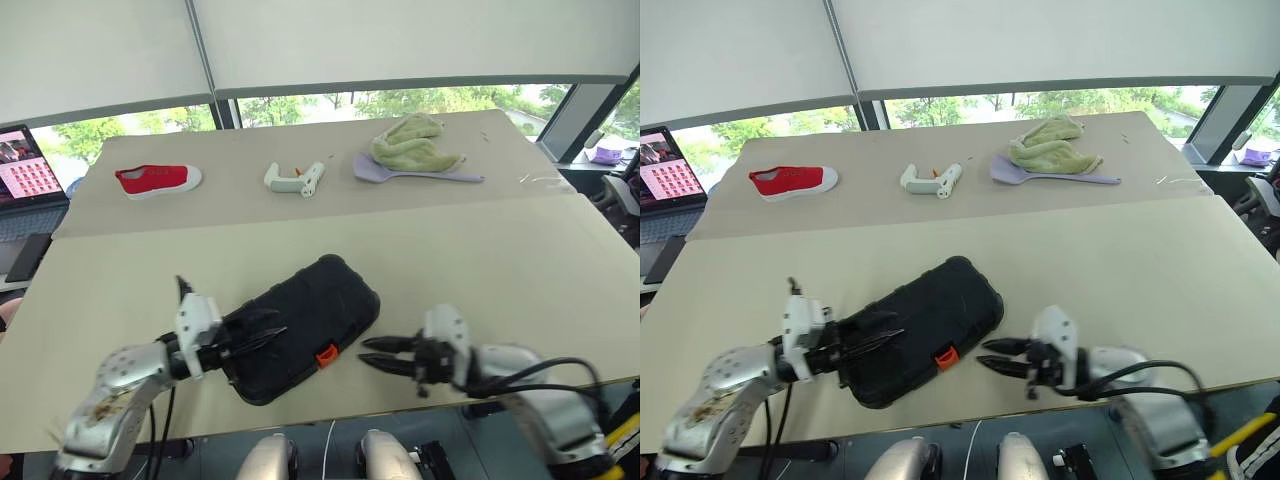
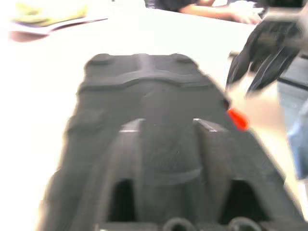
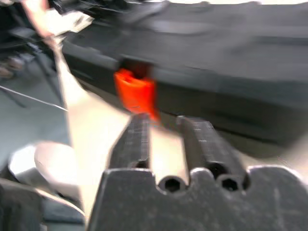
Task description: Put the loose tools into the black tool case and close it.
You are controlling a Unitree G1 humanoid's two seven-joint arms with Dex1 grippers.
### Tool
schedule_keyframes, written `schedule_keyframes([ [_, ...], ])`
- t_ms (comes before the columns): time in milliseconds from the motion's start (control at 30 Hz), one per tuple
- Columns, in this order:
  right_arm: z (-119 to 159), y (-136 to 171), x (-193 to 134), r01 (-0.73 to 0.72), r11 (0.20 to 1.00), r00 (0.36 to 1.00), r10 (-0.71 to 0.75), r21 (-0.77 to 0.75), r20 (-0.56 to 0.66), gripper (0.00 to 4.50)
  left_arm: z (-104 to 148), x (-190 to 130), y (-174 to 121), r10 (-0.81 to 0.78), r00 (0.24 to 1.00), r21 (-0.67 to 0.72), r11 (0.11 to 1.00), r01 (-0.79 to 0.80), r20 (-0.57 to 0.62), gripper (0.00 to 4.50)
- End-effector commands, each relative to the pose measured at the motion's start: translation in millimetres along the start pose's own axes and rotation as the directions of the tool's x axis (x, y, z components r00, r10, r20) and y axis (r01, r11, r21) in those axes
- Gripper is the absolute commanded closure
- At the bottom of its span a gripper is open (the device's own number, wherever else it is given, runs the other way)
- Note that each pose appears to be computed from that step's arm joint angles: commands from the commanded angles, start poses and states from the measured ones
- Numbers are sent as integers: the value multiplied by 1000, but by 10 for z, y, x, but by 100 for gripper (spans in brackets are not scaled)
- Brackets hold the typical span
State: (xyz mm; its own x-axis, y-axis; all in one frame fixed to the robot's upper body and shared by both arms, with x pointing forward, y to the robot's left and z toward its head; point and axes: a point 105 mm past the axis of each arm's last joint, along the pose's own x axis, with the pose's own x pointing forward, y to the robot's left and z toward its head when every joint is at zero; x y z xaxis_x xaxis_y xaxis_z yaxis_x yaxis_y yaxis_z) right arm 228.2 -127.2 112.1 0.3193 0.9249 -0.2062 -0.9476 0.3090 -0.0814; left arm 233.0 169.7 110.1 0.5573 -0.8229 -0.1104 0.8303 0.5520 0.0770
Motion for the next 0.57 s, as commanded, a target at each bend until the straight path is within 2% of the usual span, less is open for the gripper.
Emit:
schedule_keyframes([
  [33,134,-170,-309,42,991,999,-42,-127,7,172,78,-389,176,166,985,41,986,-164,-42,124],
  [67,134,-250,-401,68,985,998,-69,-158,-3,122,66,-514,189,214,975,65,976,-209,-67,72],
  [133,114,-379,-529,103,970,994,-110,-220,-18,56,12,-711,180,272,956,80,961,-264,-111,2],
  [167,86,-443,-607,115,960,992,-126,-256,-27,19,-41,-831,167,311,940,72,950,-303,-140,0],
  [200,63,-487,-671,120,949,990,-135,-292,-33,1,-84,-922,147,335,928,54,942,-330,-164,0],
  [267,-46,-583,-791,119,941,985,-153,-318,-82,1,-170,-1087,160,390,897,68,921,-384,-210,0],
  [367,-61,-758,-908,170,939,979,-197,-300,-59,1,-251,-1212,199,429,871,116,903,-413,-242,0],
  [567,-84,-930,-937,209,909,970,-240,-360,-44,1,-239,-1198,316,482,850,165,875,-454,-212,0],
])
